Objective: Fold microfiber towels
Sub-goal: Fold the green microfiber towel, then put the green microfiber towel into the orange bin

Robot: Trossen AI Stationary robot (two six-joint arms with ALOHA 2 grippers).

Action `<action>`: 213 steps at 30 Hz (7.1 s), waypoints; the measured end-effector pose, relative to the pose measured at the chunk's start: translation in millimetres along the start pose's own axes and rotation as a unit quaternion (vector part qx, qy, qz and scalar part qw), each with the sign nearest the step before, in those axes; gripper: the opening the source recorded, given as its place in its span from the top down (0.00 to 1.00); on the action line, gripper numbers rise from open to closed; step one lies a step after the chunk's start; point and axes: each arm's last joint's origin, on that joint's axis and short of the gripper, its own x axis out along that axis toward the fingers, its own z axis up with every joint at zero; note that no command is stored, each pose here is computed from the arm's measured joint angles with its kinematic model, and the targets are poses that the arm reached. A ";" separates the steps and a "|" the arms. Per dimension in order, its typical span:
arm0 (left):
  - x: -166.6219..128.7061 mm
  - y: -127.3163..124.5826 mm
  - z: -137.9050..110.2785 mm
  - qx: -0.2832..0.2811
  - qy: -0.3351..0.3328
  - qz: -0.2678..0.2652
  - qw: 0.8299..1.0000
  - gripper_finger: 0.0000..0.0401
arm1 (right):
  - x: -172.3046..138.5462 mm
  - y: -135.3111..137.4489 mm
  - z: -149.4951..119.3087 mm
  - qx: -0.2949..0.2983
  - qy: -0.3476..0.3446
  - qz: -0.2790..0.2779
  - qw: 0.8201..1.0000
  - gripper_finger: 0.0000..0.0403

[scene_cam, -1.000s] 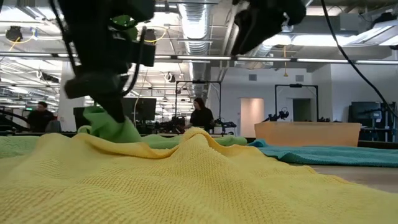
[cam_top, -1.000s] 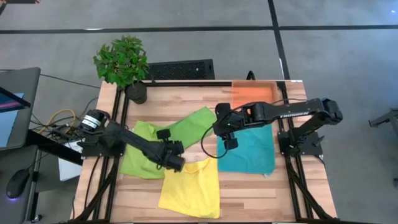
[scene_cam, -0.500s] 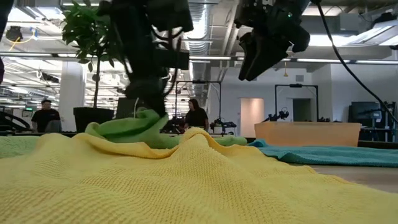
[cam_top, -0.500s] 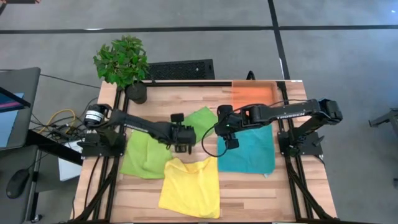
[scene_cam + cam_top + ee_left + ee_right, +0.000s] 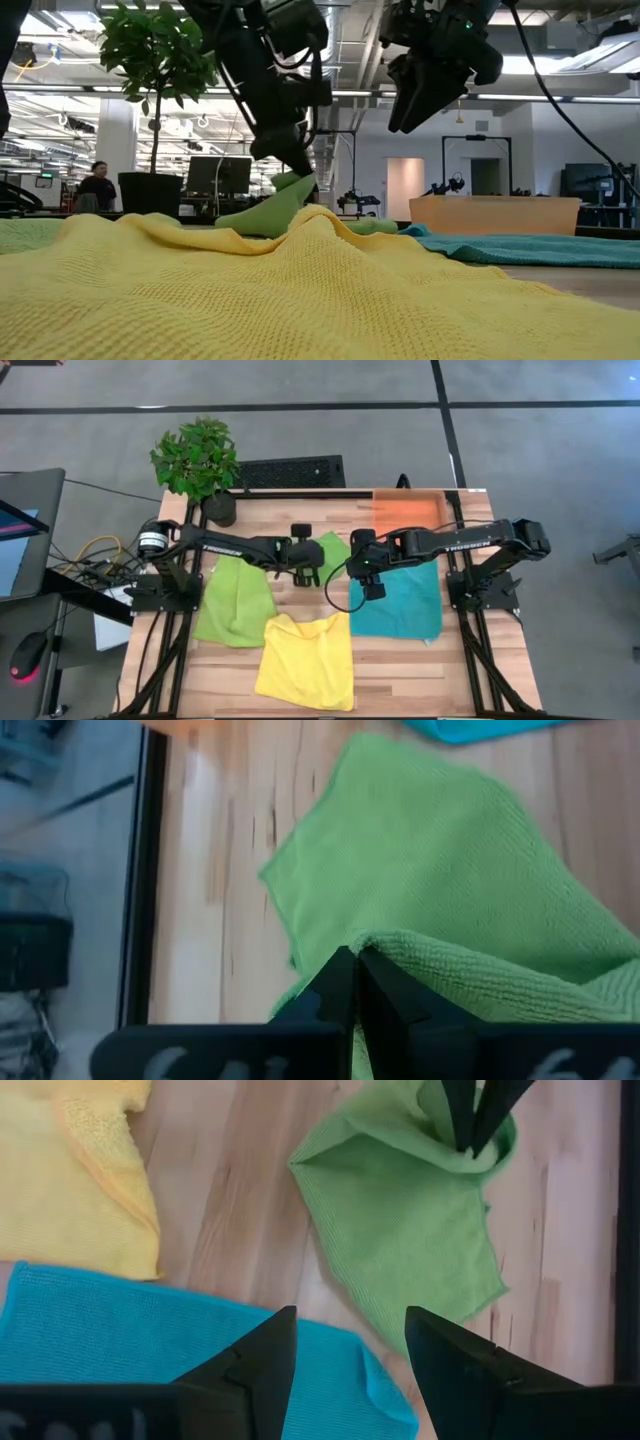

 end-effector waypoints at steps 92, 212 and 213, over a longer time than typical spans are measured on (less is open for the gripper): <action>2.0 12.0 18.6 -0.094 -0.111 -0.005 0.989 0.59 | -3.0 -0.5 -5.6 0.010 0.034 -0.031 0.999 0.47; 54.6 -27.5 9.5 -0.131 -0.121 -0.011 0.984 1.00 | -37.8 9.7 -15.9 -0.012 0.042 -0.043 0.998 0.47; 53.7 -21.4 14.7 -0.146 -0.122 -0.014 0.982 1.00 | -40.2 10.6 -17.5 -0.012 0.046 -0.042 0.998 0.47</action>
